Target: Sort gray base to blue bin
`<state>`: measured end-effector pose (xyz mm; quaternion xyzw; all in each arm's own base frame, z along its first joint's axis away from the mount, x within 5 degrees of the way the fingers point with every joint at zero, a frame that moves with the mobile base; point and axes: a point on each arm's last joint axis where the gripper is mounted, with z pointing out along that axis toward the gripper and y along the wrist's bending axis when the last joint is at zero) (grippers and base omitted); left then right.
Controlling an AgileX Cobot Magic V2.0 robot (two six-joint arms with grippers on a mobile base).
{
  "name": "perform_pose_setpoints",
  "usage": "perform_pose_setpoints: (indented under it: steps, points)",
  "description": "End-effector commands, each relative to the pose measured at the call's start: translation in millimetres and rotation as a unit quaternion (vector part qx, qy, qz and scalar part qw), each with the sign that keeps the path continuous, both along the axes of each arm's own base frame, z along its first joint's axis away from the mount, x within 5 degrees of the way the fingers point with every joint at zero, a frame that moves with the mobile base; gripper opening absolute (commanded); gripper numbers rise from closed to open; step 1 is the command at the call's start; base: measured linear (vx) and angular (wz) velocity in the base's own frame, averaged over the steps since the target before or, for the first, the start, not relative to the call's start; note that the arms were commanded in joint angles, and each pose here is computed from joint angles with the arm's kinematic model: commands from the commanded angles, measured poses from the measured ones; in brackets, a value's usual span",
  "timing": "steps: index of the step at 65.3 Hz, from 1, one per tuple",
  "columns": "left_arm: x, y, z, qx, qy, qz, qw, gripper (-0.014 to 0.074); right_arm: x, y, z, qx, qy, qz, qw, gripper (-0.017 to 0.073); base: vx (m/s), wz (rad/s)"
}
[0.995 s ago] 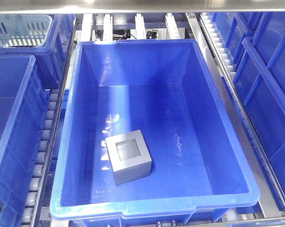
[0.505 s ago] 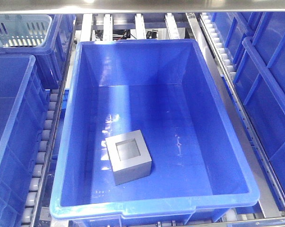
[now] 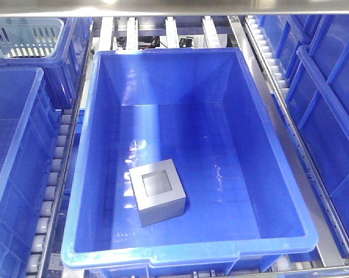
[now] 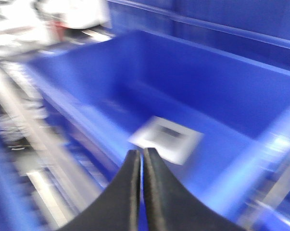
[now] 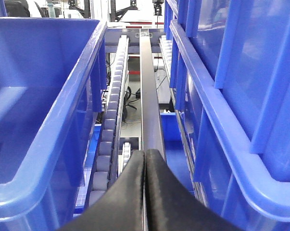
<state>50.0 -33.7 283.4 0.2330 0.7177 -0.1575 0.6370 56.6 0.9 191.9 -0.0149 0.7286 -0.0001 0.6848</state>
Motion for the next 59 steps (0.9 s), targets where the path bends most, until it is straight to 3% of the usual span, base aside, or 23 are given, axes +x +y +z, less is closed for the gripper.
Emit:
perform_pose_setpoints:
  steps: [1, 13, 25, 37, 43, 51, 59]
  points:
    - [4.8, 6.2, 14.8, -0.026, -0.041, 0.060, 0.997, -0.0006, -0.1, 0.2, 2.2, -0.006, -0.035, 0.001, 0.999, -0.0009, 0.00, 0.00]
    - [8.3, 21.8, -5.4, 0.004, -0.064, 0.182, 0.981, -0.0006, -0.1, 0.2, 2.2, -0.006, -0.035, 0.001, 0.999, -0.0009, 0.00, 0.00]
    - [-1.1, 31.9, -37.3, -0.020, -0.127, 0.260, 0.957, -0.0006, -0.1, 0.2, 2.2, -0.006, -0.035, 0.001, 0.999, -0.0009, 0.00, 0.00]
    - [4.5, 36.4, -77.5, -0.063, -0.073, 0.303, 0.948, -0.0006, -0.1, 0.2, 2.2, -0.006, -0.035, 0.001, 0.999, -0.0009, 0.00, 0.00]
    - [6.7, 37.6, -93.6, -0.123, -0.043, 0.314, 0.941, -0.0006, -0.1, 0.2, 2.2, -0.006, -0.035, 0.001, 0.999, -0.0009, 0.00, 0.00]
    - [6.6, 37.6, -95.6, -0.135, -0.023, 0.316, 0.939, -0.0006, -0.1, 0.2, 2.2, -0.006, -0.035, 0.001, 0.999, -0.0009, 0.00, 0.00]
    - [6.6, 38.2, -93.8, -0.126, -0.036, 0.317, 0.939, -0.0006, -0.1, 0.2, 2.2, -0.006, -0.035, 0.001, 0.999, -0.0009, 0.00, 0.00]
